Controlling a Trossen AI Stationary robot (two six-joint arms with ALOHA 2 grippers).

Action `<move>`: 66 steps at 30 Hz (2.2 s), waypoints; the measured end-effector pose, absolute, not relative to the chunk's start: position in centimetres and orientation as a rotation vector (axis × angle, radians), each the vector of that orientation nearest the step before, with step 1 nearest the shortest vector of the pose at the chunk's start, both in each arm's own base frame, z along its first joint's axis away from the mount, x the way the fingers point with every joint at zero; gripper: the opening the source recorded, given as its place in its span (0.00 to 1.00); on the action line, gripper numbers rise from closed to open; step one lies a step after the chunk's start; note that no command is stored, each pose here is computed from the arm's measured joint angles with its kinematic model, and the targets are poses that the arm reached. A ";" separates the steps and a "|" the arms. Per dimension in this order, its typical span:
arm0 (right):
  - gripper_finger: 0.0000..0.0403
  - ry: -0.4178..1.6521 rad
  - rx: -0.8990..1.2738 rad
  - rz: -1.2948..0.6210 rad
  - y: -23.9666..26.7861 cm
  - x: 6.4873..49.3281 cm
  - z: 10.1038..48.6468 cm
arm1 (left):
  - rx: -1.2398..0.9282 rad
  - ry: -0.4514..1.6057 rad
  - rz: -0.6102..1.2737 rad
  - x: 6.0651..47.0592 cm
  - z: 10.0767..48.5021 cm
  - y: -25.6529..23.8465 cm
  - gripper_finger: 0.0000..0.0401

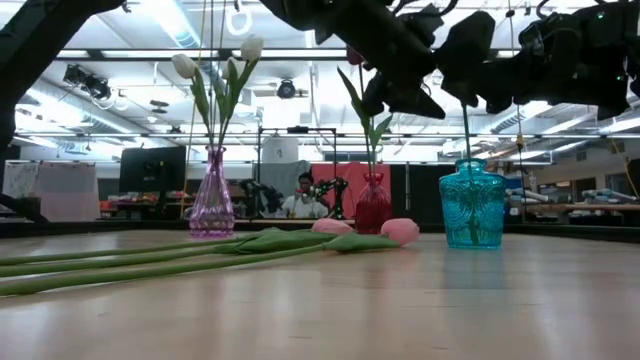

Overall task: Sort flowers into vase by color
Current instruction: Move the red tulip into the red vase

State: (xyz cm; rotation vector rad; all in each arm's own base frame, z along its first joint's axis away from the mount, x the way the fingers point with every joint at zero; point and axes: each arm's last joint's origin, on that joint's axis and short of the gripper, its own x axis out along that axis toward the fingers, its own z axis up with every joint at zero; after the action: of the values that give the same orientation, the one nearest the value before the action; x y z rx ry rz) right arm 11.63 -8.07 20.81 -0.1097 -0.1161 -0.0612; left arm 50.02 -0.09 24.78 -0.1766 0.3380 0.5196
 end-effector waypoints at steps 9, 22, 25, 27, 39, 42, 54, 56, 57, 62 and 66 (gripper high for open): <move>0.46 -0.112 -0.106 -0.062 -8.1 11.6 20.8 | -0.132 0.288 0.537 50.2 25.3 0.2 0.38; 0.46 -0.109 -0.104 -0.061 -8.1 11.6 20.7 | -0.086 0.210 0.497 50.4 26.9 0.1 0.04; 0.46 -0.110 -0.104 -0.061 -8.1 11.6 20.7 | -0.094 0.197 0.468 50.5 27.5 0.1 0.04; 0.46 -0.110 -0.104 -0.060 -8.1 11.6 20.7 | -0.090 0.198 0.468 50.5 27.5 0.1 0.04; 0.46 -0.121 -0.106 -0.066 -8.1 11.6 20.9 | 0.032 0.143 0.530 48.0 32.8 0.3 0.04; 0.46 -0.123 -0.105 -0.066 -8.1 11.6 20.9 | 0.067 0.132 0.563 47.7 33.4 0.4 0.04; 0.46 -0.122 -0.104 -0.065 -8.1 11.6 20.9 | 0.187 0.085 0.631 47.3 34.6 -2.3 0.04; 0.46 -0.122 -0.104 -0.065 -8.1 11.6 20.9 | 0.227 0.073 0.656 47.2 34.9 -3.3 0.04; 0.46 -0.122 -0.104 -0.065 -8.1 11.6 20.9 | 0.244 0.065 0.671 47.1 35.1 -3.8 0.04; 0.46 -0.122 -0.105 -0.064 -8.1 11.6 20.9 | 0.287 0.016 0.723 46.7 36.0 -5.1 0.04; 0.46 -0.121 -0.106 -0.024 -7.9 11.7 20.9 | 0.279 0.014 0.729 46.8 36.0 -4.9 0.04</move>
State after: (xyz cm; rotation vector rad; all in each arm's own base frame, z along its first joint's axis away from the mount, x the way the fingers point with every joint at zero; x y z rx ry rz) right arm 11.69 -7.87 20.88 -0.1060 -0.1213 -0.0243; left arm 46.75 -4.87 35.99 0.2794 0.0144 0.7291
